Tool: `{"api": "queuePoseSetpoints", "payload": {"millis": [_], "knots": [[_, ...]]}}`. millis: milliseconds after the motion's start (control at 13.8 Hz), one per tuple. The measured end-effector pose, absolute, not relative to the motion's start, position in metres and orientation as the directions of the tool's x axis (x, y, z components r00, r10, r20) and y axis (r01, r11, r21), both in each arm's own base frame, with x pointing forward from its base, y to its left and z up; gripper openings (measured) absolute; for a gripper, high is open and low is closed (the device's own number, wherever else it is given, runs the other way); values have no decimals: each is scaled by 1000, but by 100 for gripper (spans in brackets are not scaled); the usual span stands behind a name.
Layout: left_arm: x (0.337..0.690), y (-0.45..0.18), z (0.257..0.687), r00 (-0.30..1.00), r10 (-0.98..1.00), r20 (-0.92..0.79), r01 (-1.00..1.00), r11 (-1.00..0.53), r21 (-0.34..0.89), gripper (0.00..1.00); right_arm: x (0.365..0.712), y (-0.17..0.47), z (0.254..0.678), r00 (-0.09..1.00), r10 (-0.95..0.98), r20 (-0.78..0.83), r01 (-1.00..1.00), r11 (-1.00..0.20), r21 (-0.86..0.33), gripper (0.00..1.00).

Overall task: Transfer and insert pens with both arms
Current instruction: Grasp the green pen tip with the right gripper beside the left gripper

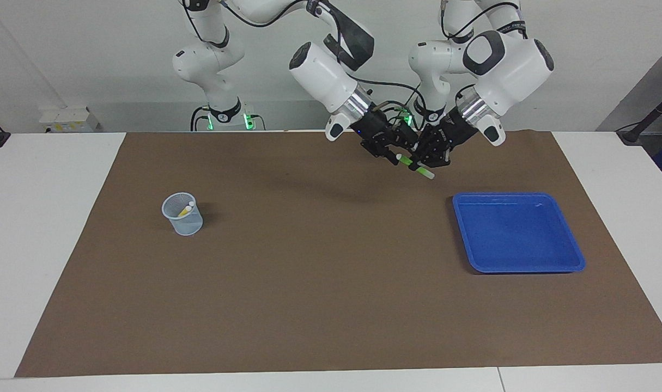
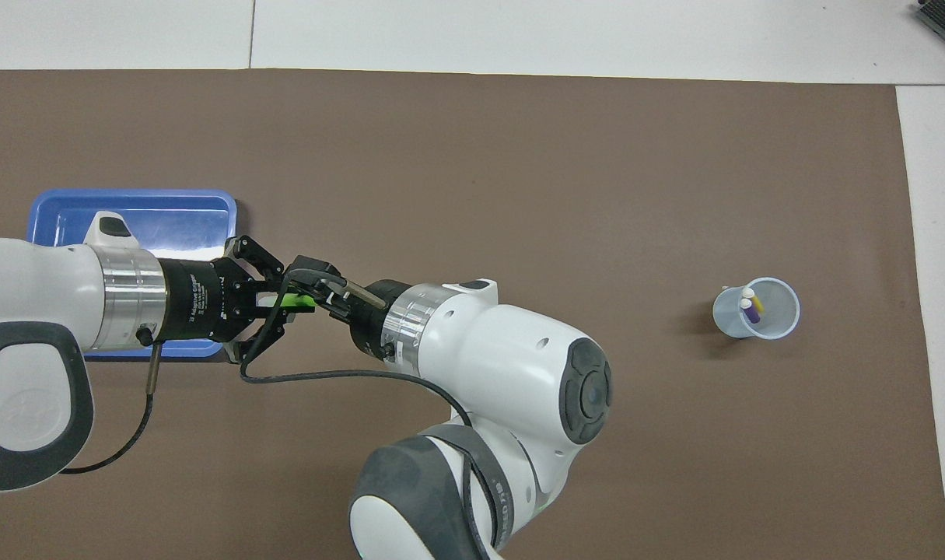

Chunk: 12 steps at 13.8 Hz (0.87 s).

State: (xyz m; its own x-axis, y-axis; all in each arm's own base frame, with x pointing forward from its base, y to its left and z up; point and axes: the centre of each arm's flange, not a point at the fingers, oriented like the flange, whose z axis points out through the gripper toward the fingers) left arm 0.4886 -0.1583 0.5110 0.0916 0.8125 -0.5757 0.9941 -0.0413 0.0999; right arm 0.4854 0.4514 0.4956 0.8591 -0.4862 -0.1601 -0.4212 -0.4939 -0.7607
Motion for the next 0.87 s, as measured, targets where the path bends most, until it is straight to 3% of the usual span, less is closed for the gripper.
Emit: {"api": "queuePoseSetpoints", "payload": {"millis": [72,289,433,867], "knots": [[488,-158,511,92,812,-576,994,-42,99,17,485,452,494,862,-479,-167,-424,-500,-755,71],[488,-158,511,92,812,-577,994,-43,98,17,489,447,492,869,-451,-205,-445,-526,-725,70],[488,-158,511,91,811,-577,994,-44,95,17,493,441,495,871,-436,-226,-454,-536,-712,60],[487,-157,513,92,811,-578,994,-45,95,17,491,440,500,876,-417,-242,-454,-547,-703,60]]}}
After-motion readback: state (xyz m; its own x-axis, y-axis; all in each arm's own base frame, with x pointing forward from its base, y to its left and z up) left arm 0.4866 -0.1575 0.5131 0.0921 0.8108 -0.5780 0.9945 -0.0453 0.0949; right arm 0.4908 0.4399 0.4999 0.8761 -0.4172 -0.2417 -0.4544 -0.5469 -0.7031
